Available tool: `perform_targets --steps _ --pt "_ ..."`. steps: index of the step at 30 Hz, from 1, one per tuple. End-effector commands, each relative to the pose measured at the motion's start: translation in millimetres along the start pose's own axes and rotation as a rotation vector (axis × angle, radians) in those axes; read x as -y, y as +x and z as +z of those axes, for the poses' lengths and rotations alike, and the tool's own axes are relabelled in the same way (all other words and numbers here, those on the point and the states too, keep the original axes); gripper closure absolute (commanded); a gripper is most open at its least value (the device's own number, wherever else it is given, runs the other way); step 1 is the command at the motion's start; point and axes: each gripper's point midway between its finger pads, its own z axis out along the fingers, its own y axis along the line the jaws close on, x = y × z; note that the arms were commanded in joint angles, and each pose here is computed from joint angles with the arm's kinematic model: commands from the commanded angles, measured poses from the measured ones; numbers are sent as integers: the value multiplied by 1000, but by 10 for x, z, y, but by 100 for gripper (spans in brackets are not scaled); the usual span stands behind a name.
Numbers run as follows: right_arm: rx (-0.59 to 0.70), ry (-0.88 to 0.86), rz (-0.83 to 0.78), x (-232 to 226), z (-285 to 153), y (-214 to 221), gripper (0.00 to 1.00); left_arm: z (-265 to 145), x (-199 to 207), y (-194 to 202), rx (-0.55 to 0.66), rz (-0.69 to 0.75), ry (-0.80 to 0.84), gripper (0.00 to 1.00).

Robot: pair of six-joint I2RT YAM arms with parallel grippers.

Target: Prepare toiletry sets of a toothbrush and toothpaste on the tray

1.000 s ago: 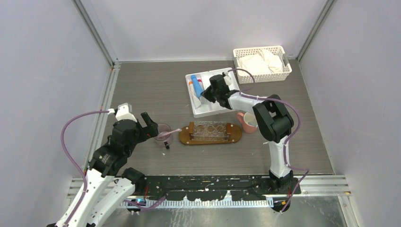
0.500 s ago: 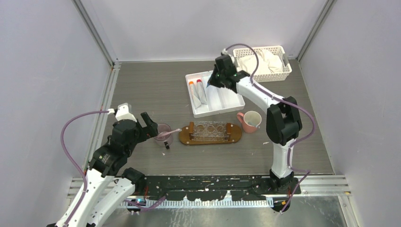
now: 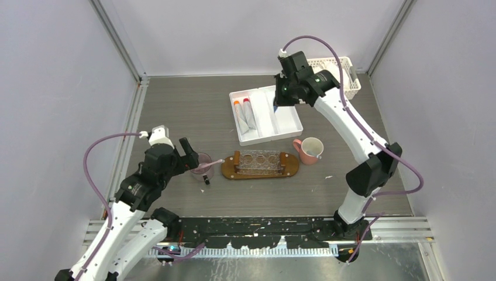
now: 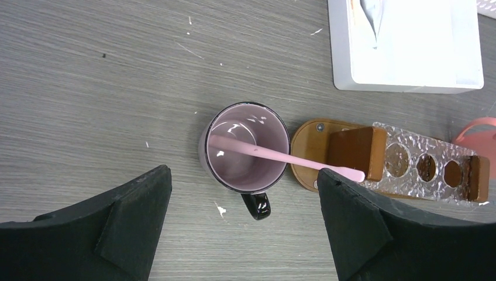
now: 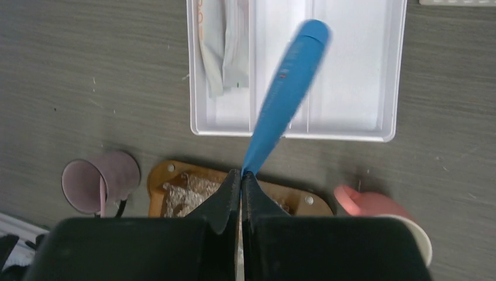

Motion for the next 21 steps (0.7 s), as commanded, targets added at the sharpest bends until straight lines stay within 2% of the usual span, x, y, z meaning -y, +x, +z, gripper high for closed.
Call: perform_targets --steps 1,10,21 --pt "-13 -42 -86 -70 -622 149 99 -28 153 -184 45 -12 56 5" --pt "-112 -43 -187 -186 -1260 729 99 5 133 -148 45 -13 51 4" --pt "-241 -32 -263 -215 -1517 1240 99 7 169 -147 54 -28 75 4"
